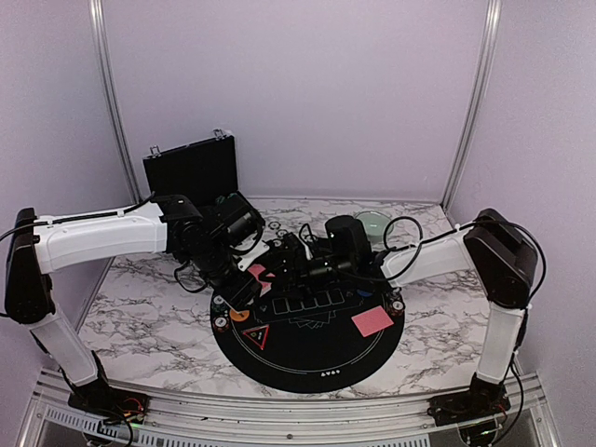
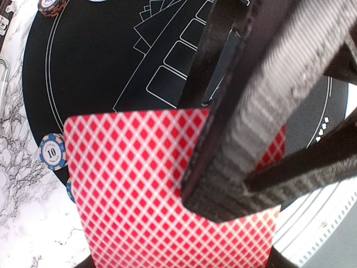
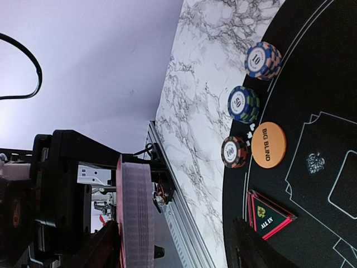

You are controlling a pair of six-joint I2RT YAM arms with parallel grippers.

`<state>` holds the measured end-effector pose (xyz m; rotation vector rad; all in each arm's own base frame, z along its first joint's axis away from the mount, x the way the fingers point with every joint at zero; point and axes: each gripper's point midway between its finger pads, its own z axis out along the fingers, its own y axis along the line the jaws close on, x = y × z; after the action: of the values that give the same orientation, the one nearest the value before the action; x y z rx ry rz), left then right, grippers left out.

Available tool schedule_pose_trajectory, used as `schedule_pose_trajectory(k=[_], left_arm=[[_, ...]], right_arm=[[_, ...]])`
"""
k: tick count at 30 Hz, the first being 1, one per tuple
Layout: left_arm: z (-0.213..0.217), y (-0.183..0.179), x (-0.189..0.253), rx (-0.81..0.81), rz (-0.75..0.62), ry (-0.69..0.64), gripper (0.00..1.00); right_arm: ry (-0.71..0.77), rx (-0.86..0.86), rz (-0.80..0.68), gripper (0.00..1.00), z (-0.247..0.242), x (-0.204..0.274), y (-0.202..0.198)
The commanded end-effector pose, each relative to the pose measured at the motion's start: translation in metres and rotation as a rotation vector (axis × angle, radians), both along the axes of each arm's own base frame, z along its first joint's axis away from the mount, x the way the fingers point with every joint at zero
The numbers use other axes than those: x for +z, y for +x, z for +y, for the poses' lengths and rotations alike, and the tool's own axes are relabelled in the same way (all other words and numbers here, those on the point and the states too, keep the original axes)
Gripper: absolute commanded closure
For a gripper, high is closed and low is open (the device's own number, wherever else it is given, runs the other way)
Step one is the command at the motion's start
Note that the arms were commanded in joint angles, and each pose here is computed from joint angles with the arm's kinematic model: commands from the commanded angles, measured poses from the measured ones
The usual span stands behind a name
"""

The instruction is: Distribute texas hold em gaming equipment

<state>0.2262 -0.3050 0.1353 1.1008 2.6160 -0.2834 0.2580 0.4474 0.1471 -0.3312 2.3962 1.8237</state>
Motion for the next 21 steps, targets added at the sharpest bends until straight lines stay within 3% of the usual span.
schedule_pose_trajectory(k=[1, 21], left_arm=[[-0.002, 0.004, 0.026, 0.001, -0.046, -0.058, 0.50], [-0.003, 0.004, 0.025, -0.002, -0.043, -0.056, 0.50]], right_arm=[[0.000, -0.026, -0.026, 0.35, -0.006, 0.009, 0.006], [0.037, -0.034, -0.075, 0.37, -0.012, 0.041, 0.004]])
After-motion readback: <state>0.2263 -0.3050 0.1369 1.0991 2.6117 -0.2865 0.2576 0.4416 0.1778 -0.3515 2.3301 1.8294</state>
